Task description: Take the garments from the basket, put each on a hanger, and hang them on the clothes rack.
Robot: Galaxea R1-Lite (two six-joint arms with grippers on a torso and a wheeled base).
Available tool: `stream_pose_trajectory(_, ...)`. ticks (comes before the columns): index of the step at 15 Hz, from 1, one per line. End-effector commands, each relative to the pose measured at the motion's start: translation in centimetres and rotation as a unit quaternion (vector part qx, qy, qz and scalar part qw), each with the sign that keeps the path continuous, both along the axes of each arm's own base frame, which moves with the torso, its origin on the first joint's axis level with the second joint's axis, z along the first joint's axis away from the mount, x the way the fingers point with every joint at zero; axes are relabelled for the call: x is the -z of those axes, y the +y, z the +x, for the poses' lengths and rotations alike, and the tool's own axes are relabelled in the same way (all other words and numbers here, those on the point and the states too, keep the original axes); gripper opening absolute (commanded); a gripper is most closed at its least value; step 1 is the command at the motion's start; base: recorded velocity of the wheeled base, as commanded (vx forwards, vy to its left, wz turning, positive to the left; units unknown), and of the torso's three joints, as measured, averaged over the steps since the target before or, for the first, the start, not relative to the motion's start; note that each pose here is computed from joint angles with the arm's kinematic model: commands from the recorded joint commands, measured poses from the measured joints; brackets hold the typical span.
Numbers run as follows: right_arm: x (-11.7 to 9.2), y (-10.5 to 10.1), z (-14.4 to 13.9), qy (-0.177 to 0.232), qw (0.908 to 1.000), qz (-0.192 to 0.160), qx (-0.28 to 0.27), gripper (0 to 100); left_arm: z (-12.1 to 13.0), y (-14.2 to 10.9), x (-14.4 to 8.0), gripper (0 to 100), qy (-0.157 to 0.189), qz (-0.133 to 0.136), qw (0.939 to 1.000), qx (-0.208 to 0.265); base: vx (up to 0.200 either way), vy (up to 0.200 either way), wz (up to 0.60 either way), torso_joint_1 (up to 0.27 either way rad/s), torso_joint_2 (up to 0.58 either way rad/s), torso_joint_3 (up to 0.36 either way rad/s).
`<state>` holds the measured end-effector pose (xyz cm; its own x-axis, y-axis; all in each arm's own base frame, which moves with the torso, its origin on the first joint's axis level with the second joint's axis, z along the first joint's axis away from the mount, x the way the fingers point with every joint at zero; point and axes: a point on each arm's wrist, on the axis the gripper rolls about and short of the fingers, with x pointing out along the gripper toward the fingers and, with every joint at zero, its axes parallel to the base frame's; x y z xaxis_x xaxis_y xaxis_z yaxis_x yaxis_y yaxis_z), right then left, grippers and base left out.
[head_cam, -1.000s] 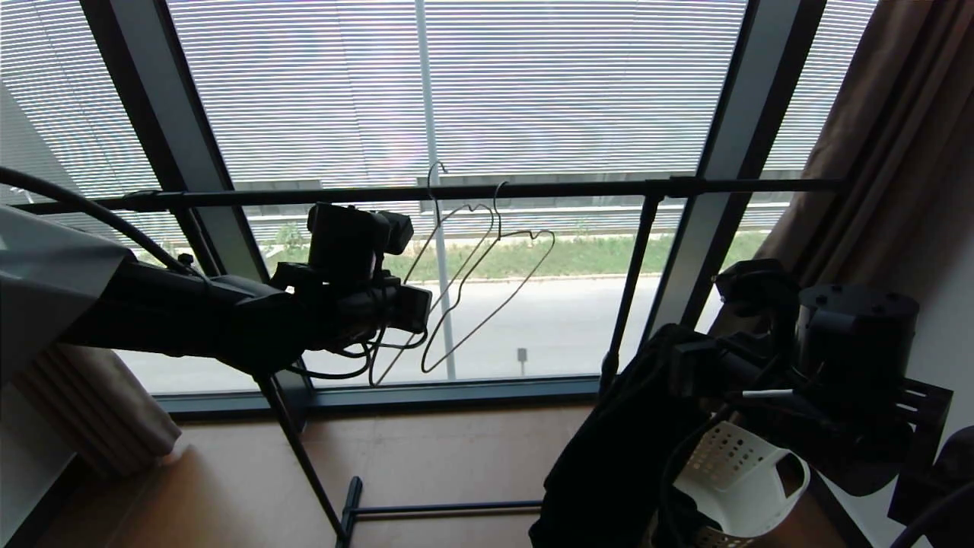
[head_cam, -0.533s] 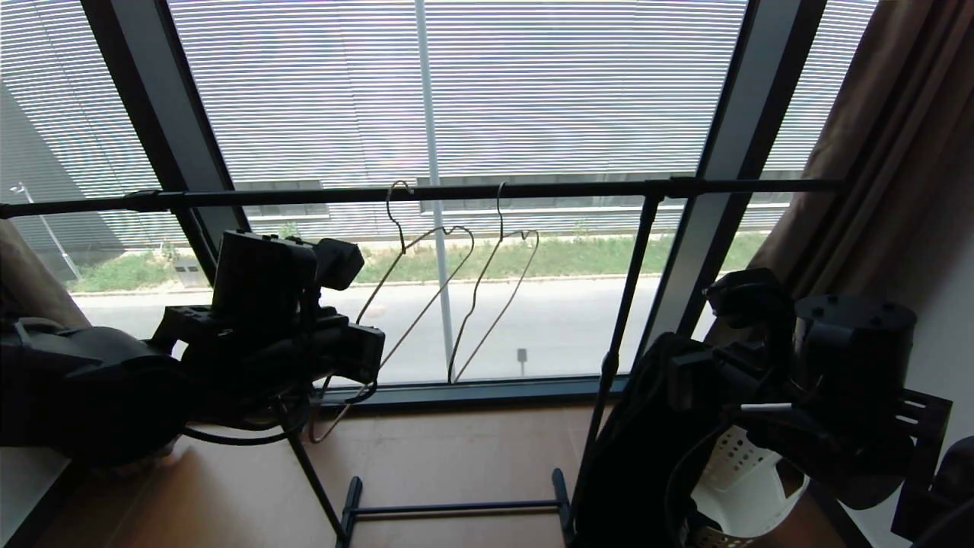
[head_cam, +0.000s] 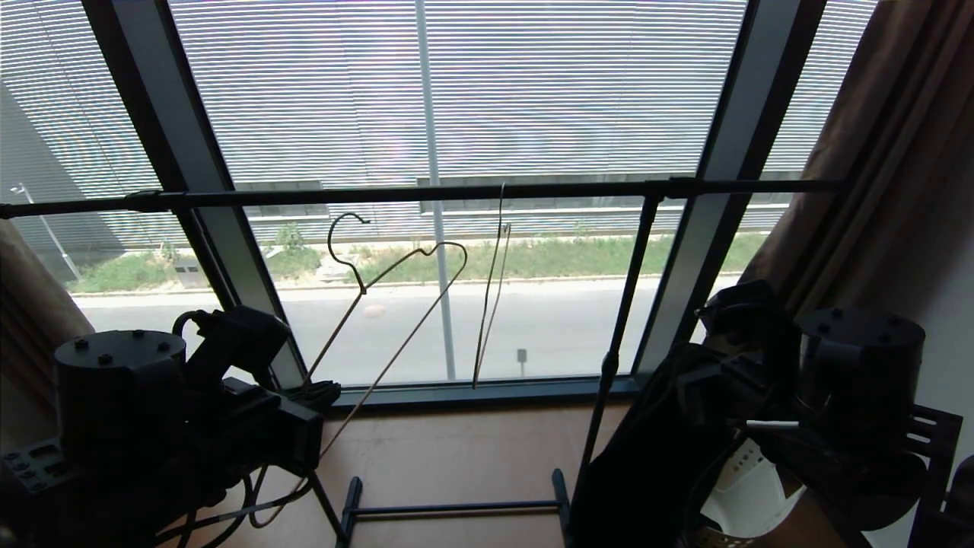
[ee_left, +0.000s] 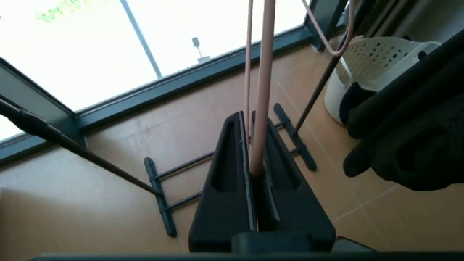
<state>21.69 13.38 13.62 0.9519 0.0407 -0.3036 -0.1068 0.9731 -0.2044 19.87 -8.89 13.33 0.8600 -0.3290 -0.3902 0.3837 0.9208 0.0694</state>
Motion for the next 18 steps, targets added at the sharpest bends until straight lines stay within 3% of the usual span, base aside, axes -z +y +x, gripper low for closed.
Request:
stream_pose_trajectory(1,0.0,0.0,0.1,-0.001,1.0000,-0.002,0.003,0,-0.1,0.8,0.5,0,-0.011,0.028,0.9996,0.000,0.000,0.000,0.00,0.000,0.00,0.000)
stream_pose_trajectory(3,0.2,-0.1,0.2,0.003,1.0000,-0.006,0.007,0,-0.6,1.3,0.6,0,-0.016,0.039,0.9991,0.002,0.000,0.000,0.00,0.000,0.00,0.000)
stream_pose_trajectory(5,0.2,-0.7,0.9,0.003,0.9997,-0.010,0.022,0,-1.9,1.6,0.8,0,-0.020,0.018,0.9986,0.046,0.000,0.000,0.00,0.000,0.00,0.000)
stream_pose_trajectory(7,0.2,-1.2,1.3,0.003,0.9993,-0.013,0.035,0,-3.1,1.9,0.5,0,-0.032,-0.013,0.9936,0.108,0.000,0.000,0.00,0.000,0.00,0.000)
stream_pose_trajectory(10,-0.3,-1.7,2.0,-0.006,0.9985,-0.036,0.040,0,-3.2,1.9,0.2,0,-0.034,-0.032,0.9880,0.147,0.000,0.000,0.00,0.000,0.00,0.000)
stream_pose_trajectory(15,-0.8,-1.5,3.1,-0.020,0.9953,-0.065,0.069,0,-3.5,1.5,0.4,0,-0.032,-0.044,0.9807,0.188,0.000,0.000,0.00,0.000,0.00,0.000)
stream_pose_trajectory(17,-0.6,-1.5,3.1,-0.015,0.9950,-0.071,0.069,0,-3.5,1.5,0.5,0,-0.029,-0.043,0.9805,0.190,0.000,0.000,0.00,0.000,0.00,0.000)
stream_pose_trajectory(18,0.3,-1.4,3.4,-0.004,0.9923,-0.087,0.087,0,-3.0,1.3,1.2,0,-0.011,-0.038,0.9811,0.190,0.000,0.000,0.00,0.000,0.00,0.000)
